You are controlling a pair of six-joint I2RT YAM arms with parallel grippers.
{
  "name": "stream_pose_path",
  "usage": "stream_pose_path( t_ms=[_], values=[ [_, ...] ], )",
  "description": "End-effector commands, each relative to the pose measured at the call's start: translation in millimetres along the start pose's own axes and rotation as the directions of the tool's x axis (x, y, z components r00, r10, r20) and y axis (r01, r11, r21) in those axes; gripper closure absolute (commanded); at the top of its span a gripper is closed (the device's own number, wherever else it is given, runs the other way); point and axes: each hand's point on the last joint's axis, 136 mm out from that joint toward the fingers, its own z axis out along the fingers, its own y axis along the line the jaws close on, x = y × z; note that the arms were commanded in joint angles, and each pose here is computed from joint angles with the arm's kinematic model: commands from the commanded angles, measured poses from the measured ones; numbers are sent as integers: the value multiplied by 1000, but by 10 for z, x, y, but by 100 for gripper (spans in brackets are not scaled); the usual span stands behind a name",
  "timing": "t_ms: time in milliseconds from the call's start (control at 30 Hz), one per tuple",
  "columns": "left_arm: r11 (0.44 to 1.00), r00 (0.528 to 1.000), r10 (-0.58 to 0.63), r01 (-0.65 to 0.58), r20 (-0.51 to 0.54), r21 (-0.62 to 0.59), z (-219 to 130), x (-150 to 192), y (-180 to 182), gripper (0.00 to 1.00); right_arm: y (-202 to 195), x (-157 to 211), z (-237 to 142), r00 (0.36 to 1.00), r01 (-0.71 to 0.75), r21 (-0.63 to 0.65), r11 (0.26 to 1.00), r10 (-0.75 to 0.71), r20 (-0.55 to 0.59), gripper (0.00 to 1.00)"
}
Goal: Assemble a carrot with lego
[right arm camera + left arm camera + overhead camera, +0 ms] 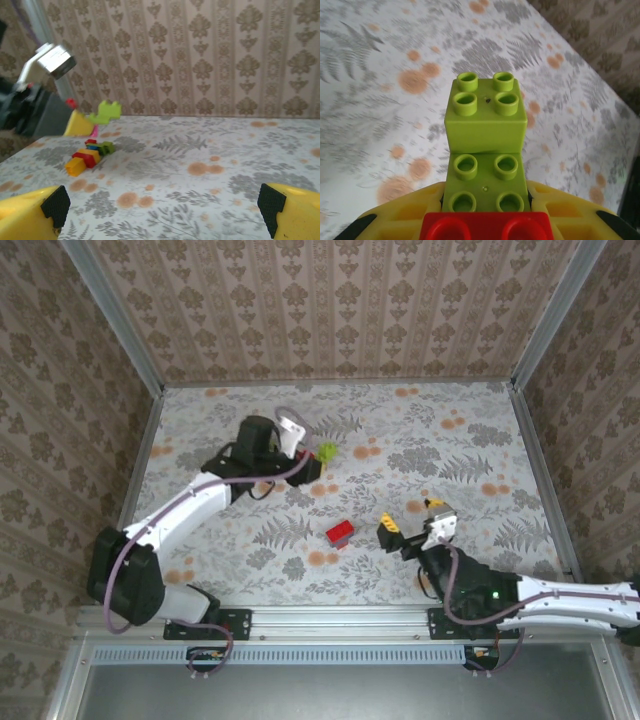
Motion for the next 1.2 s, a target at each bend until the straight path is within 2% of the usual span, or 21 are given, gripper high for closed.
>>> stream_pose_path(
  t_ms=[0,100,200,400,600,767,867,1167],
  values=[
    [986,997,73,-78,-38,-150,34,230,15,90,-286,255,-70,987,148,67,987,-143,-75,0],
    [972,991,134,-135,-15,-194,44,342,-46,90,-279,293,-74,989,133,53,990,-129,-76,0],
    [938,964,266,-257,6,-233,24,432,-170,90,-240,333,-42,983,162,56,985,-156,-92,0],
    [920,929,358,-332,96,-210,-33,495,-377,88,-108,388,40,973,203,45,978,-197,-120,0],
    [930,903,366,-344,225,-133,-134,579,-558,88,-113,429,73,971,205,48,978,-197,-133,0],
    [929,894,340,-368,293,47,-146,714,-842,87,-168,448,107,972,198,57,979,-188,-144,0],
    [925,889,321,-368,326,94,-161,756,-911,87,-178,457,130,972,190,56,980,-179,-149,0],
    [917,871,354,-394,341,56,-67,939,-865,88,-197,489,193,972,179,54,982,-168,-166,0]
  ],
)
